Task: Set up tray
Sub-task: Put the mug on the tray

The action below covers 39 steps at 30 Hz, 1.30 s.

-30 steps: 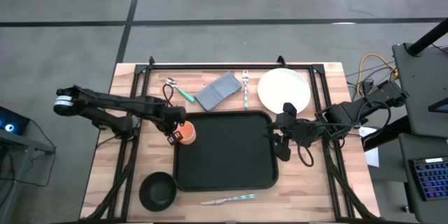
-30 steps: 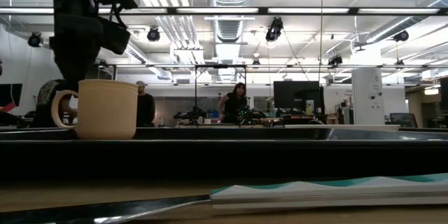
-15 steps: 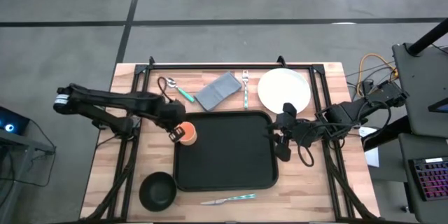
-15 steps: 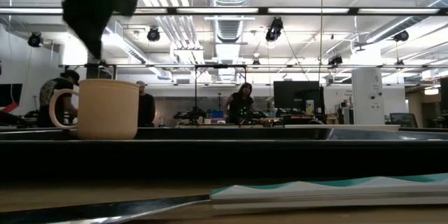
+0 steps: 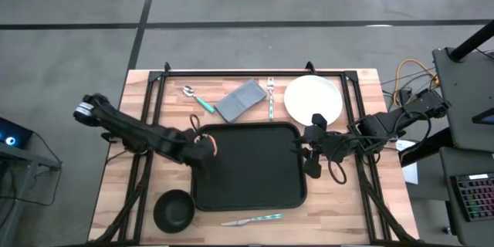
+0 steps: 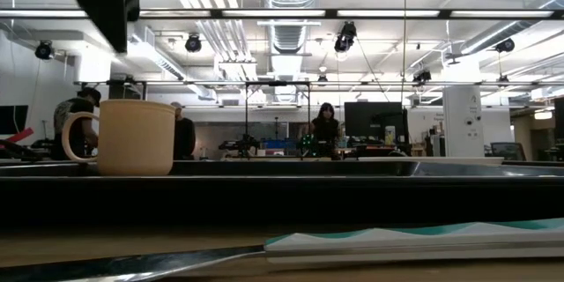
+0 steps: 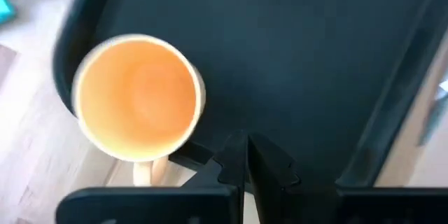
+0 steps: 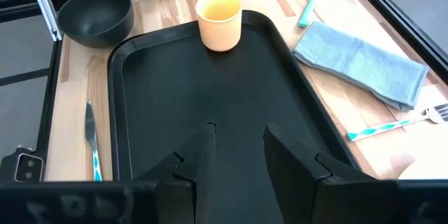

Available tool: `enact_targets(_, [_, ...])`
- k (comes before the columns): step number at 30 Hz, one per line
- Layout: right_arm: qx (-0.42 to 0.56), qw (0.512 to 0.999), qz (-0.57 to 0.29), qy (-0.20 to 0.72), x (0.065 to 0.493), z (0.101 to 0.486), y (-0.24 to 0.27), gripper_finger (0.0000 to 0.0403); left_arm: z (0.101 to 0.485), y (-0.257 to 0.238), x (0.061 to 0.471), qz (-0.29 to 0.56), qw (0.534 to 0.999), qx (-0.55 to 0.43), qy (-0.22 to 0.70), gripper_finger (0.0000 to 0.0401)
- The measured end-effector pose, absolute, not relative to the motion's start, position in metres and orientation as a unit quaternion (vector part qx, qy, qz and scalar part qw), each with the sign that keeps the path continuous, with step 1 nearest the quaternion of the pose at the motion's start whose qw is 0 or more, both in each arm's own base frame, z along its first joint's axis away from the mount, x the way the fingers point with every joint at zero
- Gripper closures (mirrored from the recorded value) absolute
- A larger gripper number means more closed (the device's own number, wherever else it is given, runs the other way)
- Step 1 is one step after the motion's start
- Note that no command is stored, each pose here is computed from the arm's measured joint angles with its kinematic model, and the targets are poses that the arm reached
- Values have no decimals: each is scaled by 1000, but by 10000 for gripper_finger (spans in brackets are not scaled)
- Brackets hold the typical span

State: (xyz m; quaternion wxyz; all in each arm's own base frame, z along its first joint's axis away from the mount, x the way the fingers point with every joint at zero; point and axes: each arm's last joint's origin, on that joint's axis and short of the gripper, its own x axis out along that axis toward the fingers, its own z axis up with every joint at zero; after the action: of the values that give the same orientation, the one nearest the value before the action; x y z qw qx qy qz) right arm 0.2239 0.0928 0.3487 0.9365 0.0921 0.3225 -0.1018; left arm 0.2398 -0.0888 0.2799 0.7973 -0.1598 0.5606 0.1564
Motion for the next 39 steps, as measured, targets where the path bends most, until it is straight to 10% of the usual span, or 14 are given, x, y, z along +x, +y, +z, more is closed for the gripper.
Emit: enact_targets(39, [121,944,-90,295,222,367,94,298,199,-55,252,189,770,-181,582,401])
